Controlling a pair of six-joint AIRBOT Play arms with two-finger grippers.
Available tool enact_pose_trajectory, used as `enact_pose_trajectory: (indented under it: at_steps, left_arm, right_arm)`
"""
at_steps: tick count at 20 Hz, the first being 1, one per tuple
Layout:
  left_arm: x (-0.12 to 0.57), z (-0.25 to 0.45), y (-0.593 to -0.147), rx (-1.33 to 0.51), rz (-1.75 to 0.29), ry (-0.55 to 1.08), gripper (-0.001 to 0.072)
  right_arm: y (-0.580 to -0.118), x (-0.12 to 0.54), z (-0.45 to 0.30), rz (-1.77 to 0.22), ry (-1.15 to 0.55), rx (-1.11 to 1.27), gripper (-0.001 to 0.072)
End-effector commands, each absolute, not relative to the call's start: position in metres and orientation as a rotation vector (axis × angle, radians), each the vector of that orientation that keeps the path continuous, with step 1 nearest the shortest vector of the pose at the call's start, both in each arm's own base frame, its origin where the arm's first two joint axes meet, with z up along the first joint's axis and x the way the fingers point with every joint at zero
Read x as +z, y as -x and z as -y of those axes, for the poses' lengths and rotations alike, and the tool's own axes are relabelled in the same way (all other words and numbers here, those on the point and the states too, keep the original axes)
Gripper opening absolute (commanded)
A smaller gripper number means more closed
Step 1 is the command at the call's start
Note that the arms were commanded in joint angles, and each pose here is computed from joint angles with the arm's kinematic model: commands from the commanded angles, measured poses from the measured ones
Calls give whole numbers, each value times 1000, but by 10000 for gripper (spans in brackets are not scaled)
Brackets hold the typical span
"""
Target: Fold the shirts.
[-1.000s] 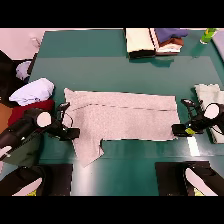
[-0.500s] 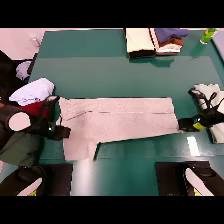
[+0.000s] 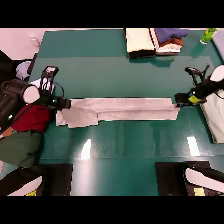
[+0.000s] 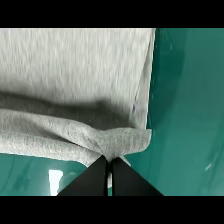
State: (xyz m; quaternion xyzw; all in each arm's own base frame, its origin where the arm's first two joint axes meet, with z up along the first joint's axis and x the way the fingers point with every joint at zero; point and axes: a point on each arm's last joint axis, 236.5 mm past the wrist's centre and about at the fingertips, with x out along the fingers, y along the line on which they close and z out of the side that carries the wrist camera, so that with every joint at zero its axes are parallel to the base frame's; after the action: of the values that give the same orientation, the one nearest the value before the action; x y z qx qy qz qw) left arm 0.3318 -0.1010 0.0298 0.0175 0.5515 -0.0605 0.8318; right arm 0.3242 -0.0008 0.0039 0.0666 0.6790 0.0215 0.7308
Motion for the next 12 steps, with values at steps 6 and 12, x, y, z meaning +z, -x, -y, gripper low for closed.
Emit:
enact_pose_trajectory:
  at_steps: [6, 12]
  left_arm:
    - [-8, 108, -408, -162, -1045, -74, 24]
    - [0, 119, -407, -180, -1048, -13, 409]
  right_arm:
    - [-397, -29, 3, -1523, -169, 60, 16]
    - [-430, -23, -18, -1410, -264, 123, 459]
